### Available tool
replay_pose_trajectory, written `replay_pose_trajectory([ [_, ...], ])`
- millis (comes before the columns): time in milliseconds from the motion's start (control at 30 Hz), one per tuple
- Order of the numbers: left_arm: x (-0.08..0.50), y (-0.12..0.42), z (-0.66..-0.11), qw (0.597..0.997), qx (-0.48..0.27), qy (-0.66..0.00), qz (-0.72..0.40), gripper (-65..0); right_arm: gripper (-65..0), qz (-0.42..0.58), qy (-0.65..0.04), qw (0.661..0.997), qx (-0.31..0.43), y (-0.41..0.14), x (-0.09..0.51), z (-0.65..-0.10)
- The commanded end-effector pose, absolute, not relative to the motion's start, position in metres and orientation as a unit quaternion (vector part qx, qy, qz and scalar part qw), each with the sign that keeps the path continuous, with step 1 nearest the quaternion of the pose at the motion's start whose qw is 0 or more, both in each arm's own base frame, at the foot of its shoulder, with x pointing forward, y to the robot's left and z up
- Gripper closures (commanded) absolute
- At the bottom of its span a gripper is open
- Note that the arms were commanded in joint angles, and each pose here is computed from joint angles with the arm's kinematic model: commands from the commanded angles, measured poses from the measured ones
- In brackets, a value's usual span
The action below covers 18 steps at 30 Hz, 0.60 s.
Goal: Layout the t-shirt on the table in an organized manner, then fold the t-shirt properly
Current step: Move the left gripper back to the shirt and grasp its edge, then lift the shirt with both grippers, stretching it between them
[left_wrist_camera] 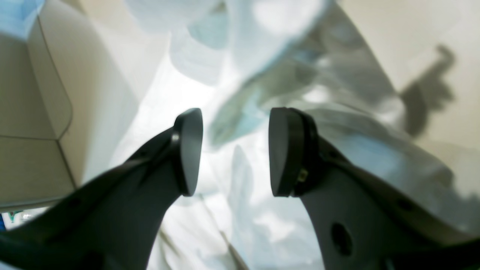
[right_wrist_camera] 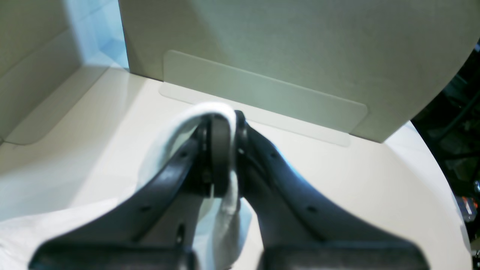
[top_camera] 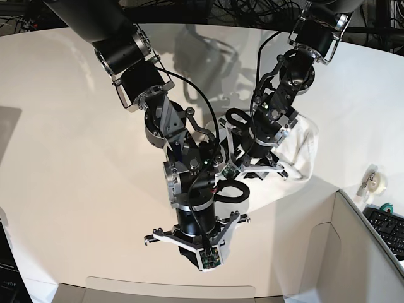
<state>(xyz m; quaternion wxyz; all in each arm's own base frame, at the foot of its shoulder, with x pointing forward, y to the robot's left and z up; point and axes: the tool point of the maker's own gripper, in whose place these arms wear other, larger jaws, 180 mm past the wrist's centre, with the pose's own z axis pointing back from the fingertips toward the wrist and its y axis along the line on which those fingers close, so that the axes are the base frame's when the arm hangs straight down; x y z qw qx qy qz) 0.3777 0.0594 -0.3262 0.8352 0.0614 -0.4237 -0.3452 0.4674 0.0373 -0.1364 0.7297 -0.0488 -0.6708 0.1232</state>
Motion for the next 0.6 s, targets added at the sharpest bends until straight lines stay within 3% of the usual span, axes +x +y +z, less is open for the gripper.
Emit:
replay_pose_trajectory([
  [0, 0.387, 0.054, -0.312, 0.822, 0.064, -0.445, -0.349, -27.9, 0.0, 0.116, -0.704, 0.699, -0.047, 0.039, 0.469, -0.106],
  [567, 0.402, 0.043, -0.326, 0.813, 0.064, -0.439, -0.378, -26.9, 0.0, 0.118, -0.704, 0.699, -0.046, 0.041, 0.468, -0.106],
])
